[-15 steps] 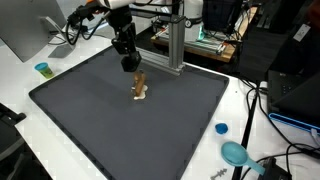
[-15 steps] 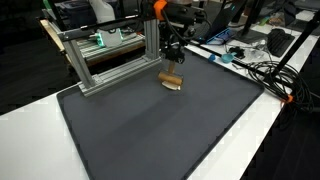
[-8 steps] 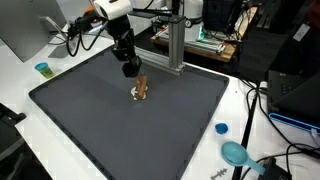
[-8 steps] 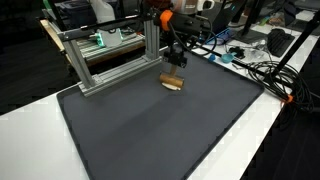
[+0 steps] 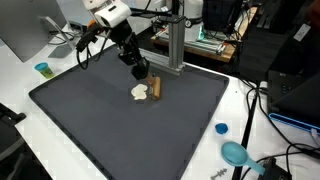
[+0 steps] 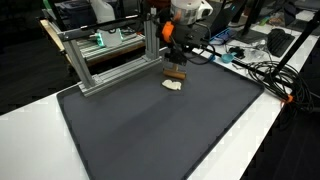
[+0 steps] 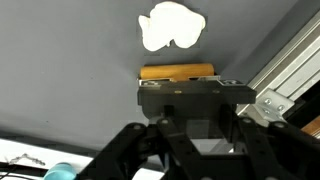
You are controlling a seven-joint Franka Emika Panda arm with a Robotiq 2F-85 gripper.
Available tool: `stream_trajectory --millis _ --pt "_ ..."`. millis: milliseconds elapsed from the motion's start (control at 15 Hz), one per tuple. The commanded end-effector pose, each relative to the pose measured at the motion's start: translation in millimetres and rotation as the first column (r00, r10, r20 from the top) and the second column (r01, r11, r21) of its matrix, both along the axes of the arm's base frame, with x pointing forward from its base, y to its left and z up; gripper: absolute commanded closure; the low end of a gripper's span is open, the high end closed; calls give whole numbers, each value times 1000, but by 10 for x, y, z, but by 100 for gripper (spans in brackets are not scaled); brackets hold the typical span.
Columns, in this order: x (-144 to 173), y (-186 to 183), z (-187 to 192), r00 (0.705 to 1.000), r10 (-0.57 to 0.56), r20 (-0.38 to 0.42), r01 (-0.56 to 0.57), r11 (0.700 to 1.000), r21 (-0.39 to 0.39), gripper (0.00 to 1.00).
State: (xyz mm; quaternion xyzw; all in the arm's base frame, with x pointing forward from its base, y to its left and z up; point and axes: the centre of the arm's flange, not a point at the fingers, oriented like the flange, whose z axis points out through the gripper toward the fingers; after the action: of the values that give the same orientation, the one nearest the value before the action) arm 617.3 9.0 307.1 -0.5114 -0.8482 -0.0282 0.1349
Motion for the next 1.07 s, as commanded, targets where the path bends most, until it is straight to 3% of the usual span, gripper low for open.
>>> stream_trajectory --millis 0,200,400,733,1000 --pt "-239 -109 265 999 26 42 -27 999 24 78" --pt "-496 -212 666 989 40 139 -37 999 -26 78" --pt "-465 -214 903 981 28 193 -21 999 -38 78" --pt "-268 -101 814 968 -6 252 44 988 -147 78" --pt "-231 1 577 979 15 206 33 973 -230 78"
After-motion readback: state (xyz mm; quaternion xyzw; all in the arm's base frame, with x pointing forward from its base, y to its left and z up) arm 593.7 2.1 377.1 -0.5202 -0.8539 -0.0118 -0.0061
